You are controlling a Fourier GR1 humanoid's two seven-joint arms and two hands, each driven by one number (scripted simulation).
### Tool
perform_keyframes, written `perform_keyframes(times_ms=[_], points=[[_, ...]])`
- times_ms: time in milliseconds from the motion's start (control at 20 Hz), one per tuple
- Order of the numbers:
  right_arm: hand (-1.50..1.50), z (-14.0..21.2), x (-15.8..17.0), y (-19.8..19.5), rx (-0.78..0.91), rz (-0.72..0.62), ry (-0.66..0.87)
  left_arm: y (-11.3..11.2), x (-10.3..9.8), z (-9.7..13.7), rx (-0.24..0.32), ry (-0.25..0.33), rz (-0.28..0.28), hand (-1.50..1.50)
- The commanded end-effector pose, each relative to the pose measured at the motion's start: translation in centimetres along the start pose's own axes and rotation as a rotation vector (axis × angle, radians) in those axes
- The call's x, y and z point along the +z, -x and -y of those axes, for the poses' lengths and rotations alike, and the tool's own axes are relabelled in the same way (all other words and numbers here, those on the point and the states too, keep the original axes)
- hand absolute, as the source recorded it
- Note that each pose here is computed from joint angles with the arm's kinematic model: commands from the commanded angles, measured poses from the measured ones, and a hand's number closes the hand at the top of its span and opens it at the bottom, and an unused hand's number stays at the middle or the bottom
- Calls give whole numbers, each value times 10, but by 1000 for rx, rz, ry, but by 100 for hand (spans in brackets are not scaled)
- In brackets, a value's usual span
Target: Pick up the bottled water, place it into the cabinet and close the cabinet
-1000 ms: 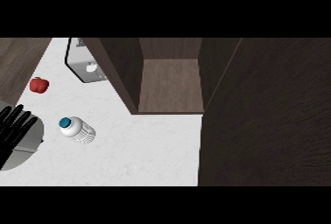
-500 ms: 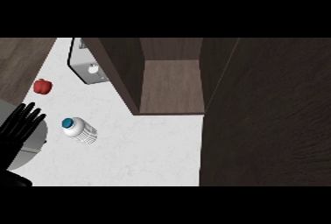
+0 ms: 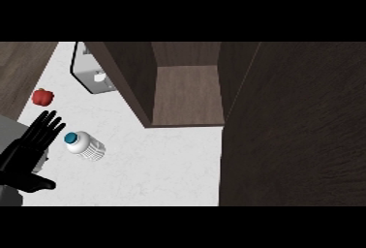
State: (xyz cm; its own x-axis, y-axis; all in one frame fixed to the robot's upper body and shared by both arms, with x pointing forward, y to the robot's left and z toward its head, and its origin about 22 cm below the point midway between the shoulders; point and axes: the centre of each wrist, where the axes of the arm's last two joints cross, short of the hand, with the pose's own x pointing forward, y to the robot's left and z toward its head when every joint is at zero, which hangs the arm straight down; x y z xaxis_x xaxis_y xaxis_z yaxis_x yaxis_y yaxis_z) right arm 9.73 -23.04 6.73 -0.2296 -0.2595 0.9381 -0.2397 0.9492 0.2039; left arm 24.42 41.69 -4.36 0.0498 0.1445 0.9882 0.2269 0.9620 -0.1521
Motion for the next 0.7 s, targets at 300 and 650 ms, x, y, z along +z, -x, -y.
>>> perform_keyframes(times_ms=[300, 650], points=[[-150, 9, 14, 9, -18, 23, 3, 47, -6, -9, 110, 1, -107, -150], [-150, 3, 10, -1, -16, -13, -9, 71, -18, 13, 115, 0, -83, -150]])
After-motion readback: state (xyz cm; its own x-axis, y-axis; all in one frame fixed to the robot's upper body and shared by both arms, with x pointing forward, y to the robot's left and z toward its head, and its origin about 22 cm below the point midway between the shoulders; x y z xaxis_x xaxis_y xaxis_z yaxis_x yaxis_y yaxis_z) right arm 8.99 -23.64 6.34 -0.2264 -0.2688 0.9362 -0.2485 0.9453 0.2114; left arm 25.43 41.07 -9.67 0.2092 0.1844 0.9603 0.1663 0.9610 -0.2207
